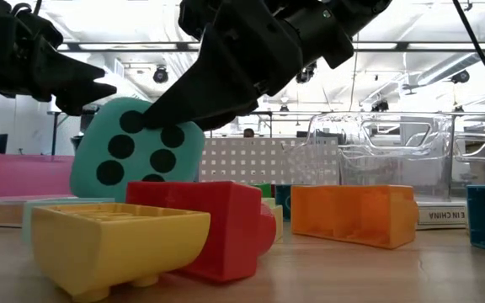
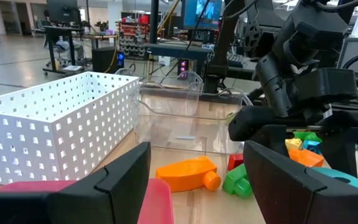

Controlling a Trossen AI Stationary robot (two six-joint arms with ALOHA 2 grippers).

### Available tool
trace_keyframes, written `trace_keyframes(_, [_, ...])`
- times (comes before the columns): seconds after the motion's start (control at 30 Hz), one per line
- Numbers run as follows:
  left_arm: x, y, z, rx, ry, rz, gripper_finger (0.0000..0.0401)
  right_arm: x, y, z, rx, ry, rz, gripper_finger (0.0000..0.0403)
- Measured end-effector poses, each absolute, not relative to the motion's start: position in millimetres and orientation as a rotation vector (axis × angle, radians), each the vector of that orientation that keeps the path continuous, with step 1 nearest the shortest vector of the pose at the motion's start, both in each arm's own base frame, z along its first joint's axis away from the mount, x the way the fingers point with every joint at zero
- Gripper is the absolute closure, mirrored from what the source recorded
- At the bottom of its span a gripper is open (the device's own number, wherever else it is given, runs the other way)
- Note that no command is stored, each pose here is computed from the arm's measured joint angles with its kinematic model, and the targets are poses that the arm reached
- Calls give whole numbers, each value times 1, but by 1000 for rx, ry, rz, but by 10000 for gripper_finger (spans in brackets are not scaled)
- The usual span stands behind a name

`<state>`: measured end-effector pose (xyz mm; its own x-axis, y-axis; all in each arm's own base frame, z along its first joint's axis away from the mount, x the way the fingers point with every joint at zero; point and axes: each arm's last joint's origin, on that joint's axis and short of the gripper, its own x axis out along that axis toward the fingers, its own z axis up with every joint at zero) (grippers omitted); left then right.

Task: Pick & Place Toys
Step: Put the light blue dice into the left transparent bin

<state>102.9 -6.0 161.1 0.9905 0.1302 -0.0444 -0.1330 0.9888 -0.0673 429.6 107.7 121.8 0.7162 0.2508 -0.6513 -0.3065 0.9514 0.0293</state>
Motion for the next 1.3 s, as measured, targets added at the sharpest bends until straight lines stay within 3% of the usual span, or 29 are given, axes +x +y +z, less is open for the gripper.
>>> trace_keyframes(1.3, [103,-6,161,-70,40,132,142,433,113,133,-83,707,308,12])
